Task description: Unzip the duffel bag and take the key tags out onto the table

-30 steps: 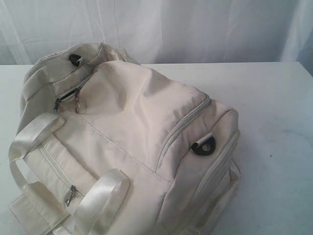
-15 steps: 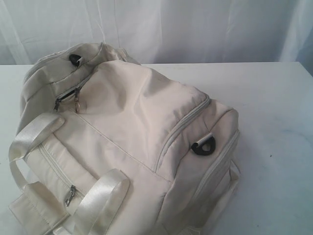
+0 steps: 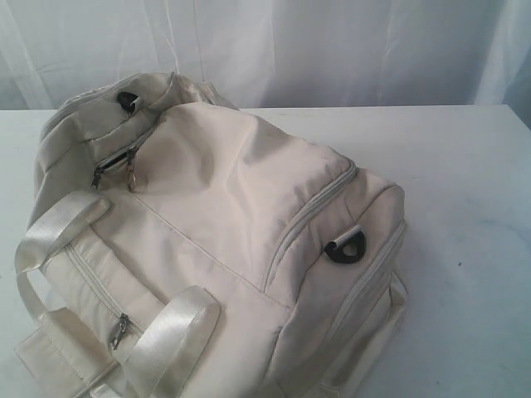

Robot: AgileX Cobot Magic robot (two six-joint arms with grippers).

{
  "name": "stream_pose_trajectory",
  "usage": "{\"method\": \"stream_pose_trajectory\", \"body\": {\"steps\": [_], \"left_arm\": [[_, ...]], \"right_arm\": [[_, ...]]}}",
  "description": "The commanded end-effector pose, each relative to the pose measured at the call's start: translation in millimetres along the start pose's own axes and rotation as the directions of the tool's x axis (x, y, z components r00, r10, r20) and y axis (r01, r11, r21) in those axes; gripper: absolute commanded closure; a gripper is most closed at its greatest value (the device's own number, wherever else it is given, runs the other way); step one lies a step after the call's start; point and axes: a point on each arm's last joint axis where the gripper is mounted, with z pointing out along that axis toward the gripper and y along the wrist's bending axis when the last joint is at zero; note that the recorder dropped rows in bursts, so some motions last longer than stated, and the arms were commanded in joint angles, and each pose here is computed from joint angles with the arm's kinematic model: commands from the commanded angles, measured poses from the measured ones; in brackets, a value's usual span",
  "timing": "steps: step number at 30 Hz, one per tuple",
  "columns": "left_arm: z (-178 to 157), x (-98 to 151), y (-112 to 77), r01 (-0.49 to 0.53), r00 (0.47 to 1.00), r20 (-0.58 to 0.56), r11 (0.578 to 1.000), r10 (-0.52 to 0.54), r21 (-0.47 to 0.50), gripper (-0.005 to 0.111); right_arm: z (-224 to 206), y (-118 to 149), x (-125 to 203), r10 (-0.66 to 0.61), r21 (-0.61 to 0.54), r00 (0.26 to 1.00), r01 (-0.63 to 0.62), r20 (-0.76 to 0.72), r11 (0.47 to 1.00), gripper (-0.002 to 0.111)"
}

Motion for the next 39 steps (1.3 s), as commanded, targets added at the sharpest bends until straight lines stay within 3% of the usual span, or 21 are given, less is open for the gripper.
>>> {"method": "stream_pose_trajectory", "body": {"steps": [1,6,10,14,18,22,33,36,39], "left_arm": [[38,-25,-10.3,-0.079,0.987,-0.142,0.996,0.074,-0.028,0.072],[84,-29,-18.7,-0.154,0.939,-0.314,0.988,0.143,-0.011,0.072],[111,-12,-21.5,-0.15,0.864,-0.487,0.989,0.128,-0.007,0.072],[119,7,-19.3,-0.149,0.781,-0.615,0.989,0.109,-0.014,0.072],[115,15,-17.1,-0.156,0.719,-0.688,0.987,0.097,-0.024,0.072],[115,15,-16.5,-0.185,0.71,-0.691,0.983,0.132,-0.004,0.072],[120,9,-18.0,-0.191,0.768,-0.621,0.982,0.153,0.006,0.072],[121,8,-18.2,-0.193,0.775,-0.612,0.981,0.157,0.008,0.063],[121,8,-18.5,-0.189,0.777,-0.61,0.982,0.155,0.008,0.048]], "right_arm": [[2,9,-24,-0.092,0.089,0.982,0.108,-0.167,0.99,0.069],[25,25,-59,-0.349,0.054,0.887,0.381,-0.302,0.923,0.069],[60,30,-59,-0.359,-0.012,0.765,0.418,-0.535,0.908,0.069],[91,38,-31,-0.264,-0.131,0.608,0.254,-0.749,0.958,0.069],[107,52,-6,-0.075,-0.125,0.521,-0.061,-0.85,0.99,0.069],[115,57,4,0.03,-0.072,0.473,-0.196,-0.881,0.978,0.069],[114,58,6,0.064,-0.042,0.446,-0.224,-0.893,0.974,0.069],[114,58,6,0.067,-0.039,0.447,-0.225,-0.892,0.974,0.069],[114,58,6,0.096,-0.015,0.437,-0.243,-0.894,0.97,0.069]]}}
